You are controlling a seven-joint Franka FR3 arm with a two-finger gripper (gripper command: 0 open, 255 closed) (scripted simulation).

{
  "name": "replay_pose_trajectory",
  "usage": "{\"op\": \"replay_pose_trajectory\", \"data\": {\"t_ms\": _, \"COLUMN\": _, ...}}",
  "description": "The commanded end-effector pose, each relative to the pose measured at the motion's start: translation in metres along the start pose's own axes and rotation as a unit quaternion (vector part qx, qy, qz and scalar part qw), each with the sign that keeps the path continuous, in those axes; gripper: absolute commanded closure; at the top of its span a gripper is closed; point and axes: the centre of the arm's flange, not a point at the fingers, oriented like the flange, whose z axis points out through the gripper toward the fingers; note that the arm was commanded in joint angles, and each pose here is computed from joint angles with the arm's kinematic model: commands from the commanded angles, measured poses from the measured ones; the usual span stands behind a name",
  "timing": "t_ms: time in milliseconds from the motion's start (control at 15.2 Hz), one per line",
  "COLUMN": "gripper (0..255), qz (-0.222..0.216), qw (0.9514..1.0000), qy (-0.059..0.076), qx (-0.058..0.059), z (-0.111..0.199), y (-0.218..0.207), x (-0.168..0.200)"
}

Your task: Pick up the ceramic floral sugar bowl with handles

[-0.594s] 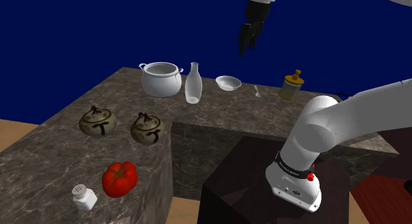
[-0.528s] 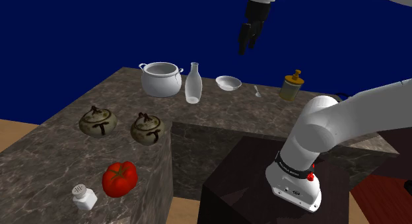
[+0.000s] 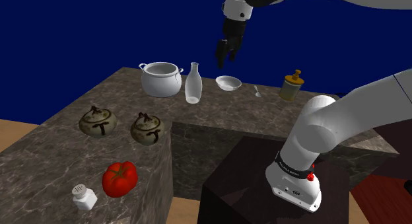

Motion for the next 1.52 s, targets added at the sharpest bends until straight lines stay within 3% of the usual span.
{"op": "replay_pose_trajectory", "data": {"t_ms": 0, "gripper": 0, "qz": 0.002, "qw": 1.0000, "qy": 0.002, "qx": 0.002, "z": 0.016, "y": -0.018, "x": 0.015}}
{"op": "replay_pose_trajectory", "data": {"t_ms": 1452, "gripper": 0, "qz": 0.024, "qw": 0.9995, "qy": 0.013, "qx": 0.017, "z": 0.177, "y": -0.199, "x": 0.166}}
